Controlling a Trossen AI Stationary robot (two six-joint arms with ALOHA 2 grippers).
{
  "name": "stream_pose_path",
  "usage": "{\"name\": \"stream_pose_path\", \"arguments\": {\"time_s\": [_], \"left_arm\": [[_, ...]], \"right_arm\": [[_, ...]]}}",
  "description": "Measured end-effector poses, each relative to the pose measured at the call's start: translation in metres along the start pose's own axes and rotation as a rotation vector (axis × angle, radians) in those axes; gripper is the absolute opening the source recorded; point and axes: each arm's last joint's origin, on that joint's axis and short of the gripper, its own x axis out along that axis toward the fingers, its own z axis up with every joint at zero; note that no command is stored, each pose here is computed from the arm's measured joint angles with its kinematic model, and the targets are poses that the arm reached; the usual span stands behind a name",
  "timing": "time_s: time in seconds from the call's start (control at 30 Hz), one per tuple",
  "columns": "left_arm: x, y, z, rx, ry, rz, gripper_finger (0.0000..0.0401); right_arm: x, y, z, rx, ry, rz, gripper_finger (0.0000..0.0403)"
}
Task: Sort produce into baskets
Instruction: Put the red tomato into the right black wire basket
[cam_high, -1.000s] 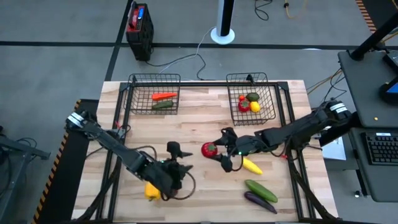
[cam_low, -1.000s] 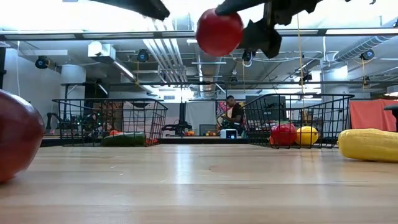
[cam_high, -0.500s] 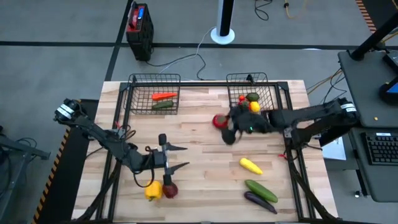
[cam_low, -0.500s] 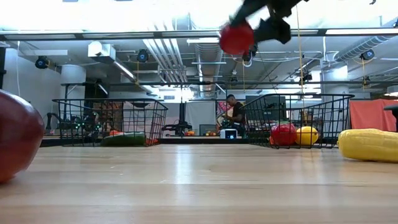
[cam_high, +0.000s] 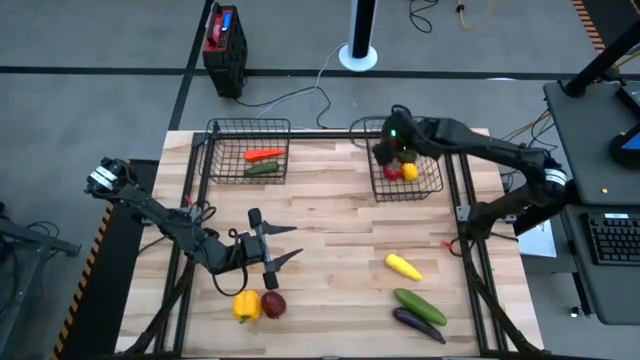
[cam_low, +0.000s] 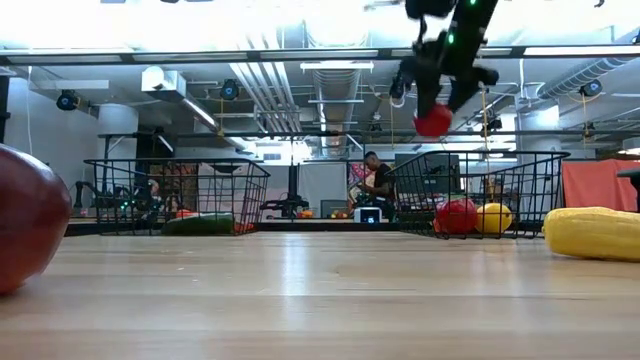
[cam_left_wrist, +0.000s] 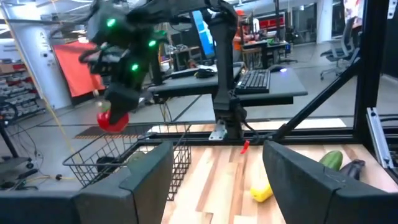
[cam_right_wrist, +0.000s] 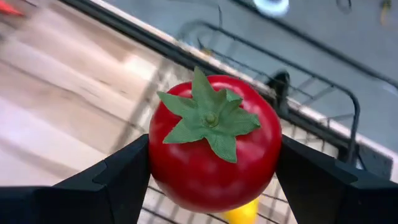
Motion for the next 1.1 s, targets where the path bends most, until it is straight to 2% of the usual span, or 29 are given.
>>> {"name": "stream_pose_path", "arguments": {"time_s": [0.17,0.5,0.67,1.1], "left_arm": [[0.000,0.000,0.000,-0.001,0.000,0.004,0.0231],[0.000,0.000,-0.001,0.014,0.011,0.005,0.0231],[0.000,0.001,-0.002,0.021,0.023,0.053,0.0231],[0.000,0.001,-0.003,0.027,0.030,0.055,0.0231]], "right_arm": [[0.040,-0.019,0.010,0.022,0.128,-0.006,0.0297],[0.093,-0.019,0.009,-0.034,0.263,-0.058,0.0297],[0.107,-0.016,0.010,-0.048,0.258,-0.056,0.0297],[0.117,-0.018,0.013,-0.056,0.244,-0.064,0.0297]]}}
